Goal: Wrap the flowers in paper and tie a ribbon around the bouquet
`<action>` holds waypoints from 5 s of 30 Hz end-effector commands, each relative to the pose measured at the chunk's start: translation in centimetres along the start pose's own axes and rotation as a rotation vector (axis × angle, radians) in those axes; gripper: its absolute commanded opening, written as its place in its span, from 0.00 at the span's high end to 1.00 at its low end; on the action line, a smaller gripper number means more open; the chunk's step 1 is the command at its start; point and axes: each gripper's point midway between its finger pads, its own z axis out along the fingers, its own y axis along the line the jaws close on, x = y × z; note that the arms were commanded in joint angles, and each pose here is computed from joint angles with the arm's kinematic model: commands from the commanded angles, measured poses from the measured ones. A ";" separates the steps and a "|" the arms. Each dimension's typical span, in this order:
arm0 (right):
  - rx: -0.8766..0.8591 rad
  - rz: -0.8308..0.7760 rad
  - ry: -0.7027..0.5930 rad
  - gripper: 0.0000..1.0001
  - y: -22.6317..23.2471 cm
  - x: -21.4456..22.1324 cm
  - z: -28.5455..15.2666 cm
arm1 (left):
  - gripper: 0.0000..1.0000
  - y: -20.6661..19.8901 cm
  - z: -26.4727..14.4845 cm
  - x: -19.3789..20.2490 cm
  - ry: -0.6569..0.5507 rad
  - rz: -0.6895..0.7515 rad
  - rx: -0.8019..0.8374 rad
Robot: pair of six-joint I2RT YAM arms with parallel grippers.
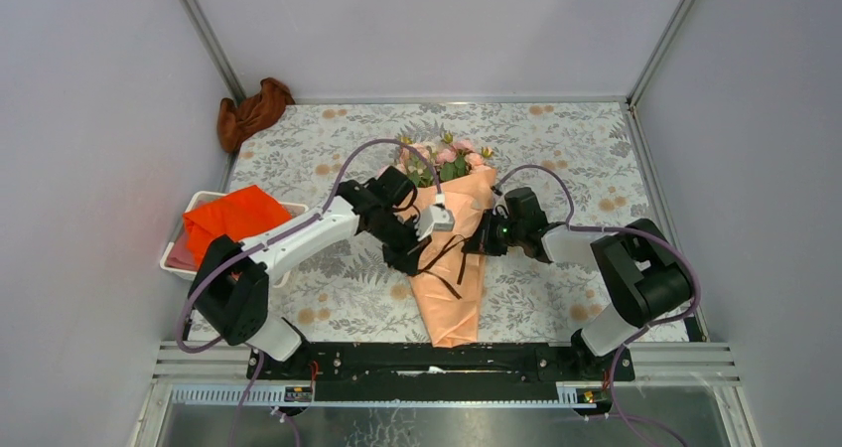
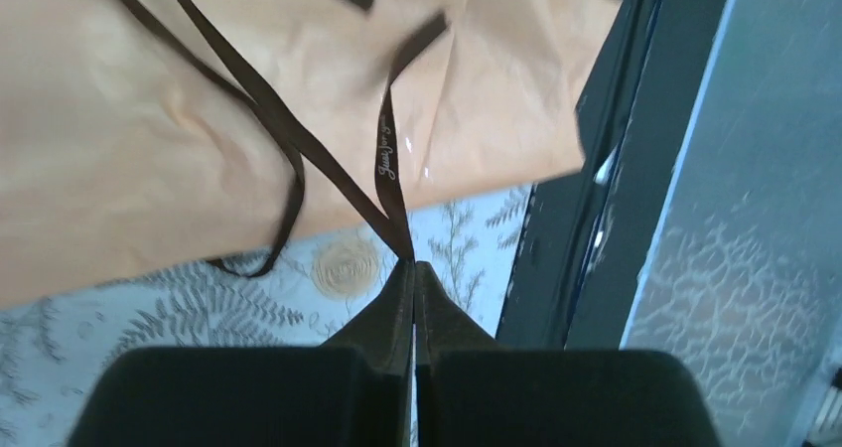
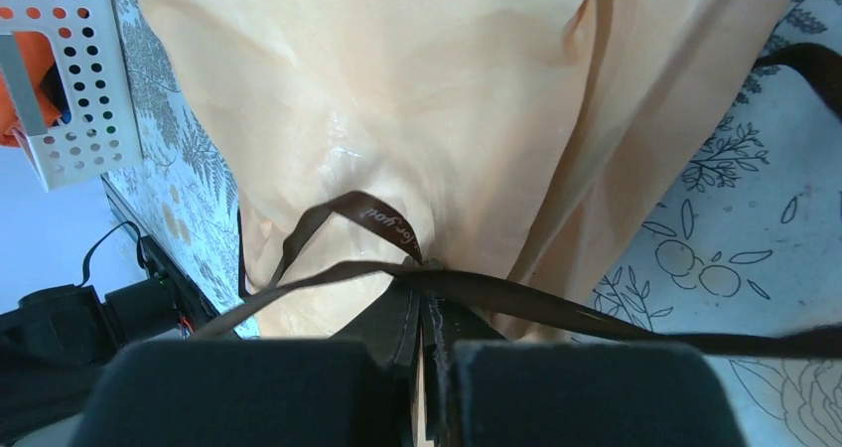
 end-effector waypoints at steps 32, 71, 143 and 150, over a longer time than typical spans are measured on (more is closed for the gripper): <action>-0.013 -0.111 -0.012 1.00 2.9 -1.3 -3.8 | 1.00 10.7 -4.7 -4.4 -0.095 0.024 -0.335; -0.142 -0.403 -0.089 1.00 9.8 -7.4 -6.1 | 1.00 16.2 2.3 1.8 0.010 -0.172 -0.426; 0.426 -0.189 -0.152 0.61 3.9 0.9 -4.0 | 1.00 17.1 0.5 -6.7 -0.196 -0.116 -0.373; 0.544 -0.226 -0.159 0.57 1.3 0.4 -2.9 | 1.00 16.8 0.8 -6.2 -0.189 -0.117 -0.363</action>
